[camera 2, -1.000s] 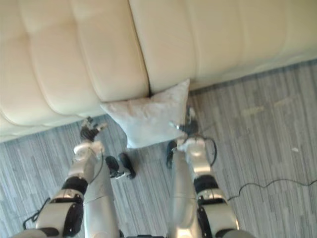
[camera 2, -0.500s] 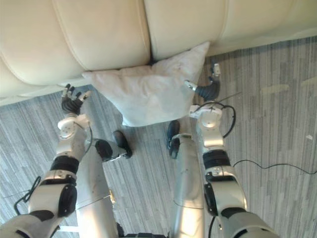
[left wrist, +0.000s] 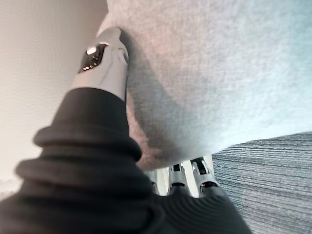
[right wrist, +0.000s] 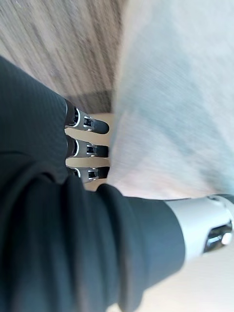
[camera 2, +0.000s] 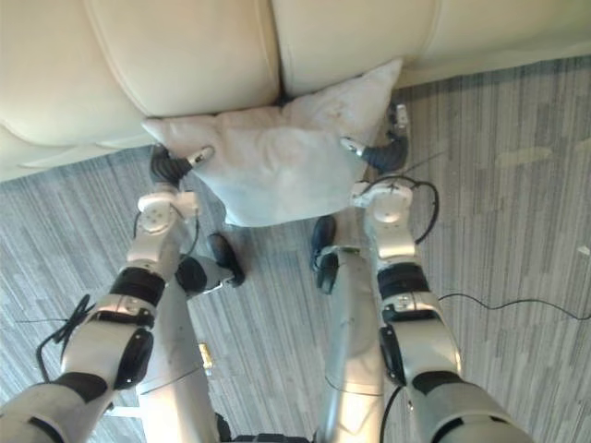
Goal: Pick up cushions and gather them together orderly.
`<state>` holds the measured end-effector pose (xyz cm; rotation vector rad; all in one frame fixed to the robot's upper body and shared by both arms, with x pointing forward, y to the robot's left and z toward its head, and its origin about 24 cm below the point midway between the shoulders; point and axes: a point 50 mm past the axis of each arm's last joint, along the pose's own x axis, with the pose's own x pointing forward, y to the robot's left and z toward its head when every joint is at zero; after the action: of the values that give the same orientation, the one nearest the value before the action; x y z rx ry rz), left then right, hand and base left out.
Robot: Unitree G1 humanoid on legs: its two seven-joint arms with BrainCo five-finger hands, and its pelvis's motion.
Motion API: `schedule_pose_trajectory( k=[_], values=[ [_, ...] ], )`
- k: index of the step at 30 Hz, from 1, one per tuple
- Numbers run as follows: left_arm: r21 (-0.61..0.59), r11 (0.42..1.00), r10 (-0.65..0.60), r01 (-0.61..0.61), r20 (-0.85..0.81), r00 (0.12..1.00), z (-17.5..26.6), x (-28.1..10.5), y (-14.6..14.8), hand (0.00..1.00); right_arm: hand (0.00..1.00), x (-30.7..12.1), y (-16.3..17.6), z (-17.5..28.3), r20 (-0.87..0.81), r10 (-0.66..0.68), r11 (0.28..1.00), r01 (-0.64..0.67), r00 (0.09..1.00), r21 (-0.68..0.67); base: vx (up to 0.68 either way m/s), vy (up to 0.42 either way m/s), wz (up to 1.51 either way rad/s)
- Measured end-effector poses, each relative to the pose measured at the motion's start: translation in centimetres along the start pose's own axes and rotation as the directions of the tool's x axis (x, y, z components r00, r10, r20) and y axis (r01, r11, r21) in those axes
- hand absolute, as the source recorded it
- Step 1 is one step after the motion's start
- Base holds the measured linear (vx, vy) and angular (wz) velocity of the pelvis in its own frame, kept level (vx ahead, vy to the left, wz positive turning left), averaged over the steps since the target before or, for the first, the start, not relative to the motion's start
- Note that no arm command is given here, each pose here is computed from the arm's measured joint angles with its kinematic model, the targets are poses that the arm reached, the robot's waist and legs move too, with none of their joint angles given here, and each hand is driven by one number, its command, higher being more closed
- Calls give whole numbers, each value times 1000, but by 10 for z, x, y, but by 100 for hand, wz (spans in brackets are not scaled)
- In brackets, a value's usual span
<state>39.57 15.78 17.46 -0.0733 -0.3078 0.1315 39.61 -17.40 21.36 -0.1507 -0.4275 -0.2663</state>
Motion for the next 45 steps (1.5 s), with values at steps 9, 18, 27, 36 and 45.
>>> schedule_pose_trajectory(
  k=[9, 18, 27, 36, 45],
  values=[
    [-44, 999, 22, -19, 61, 998, 20, 3, -23, 100, 100, 8, 15, 15, -1, -35, 997, 35, 999, 68, -41, 36, 13],
    [-182, 983, 56, -36, 104, 993, 39, -5, -47, 100, 100, 4, 18, 21, -7, -42, 977, 42, 999, 210, -31, 6, 0],
    [-230, 973, 9, 28, 156, 988, 27, -44, -46, 100, 100, -44, 20, 5, 25, -39, 948, 30, 999, 316, -48, -18, -8],
    [-287, 952, -70, 105, 130, 989, 0, -111, -48, 100, 100, -121, 2, -27, -29, -59, 950, 66, 998, 305, 112, -45, 7],
    [-339, 937, -87, 86, 12, 996, -31, -177, -34, 100, 100, -189, -13, -40, -74, 2, 979, 14, 997, 205, 230, 15, -2]
  ],
)
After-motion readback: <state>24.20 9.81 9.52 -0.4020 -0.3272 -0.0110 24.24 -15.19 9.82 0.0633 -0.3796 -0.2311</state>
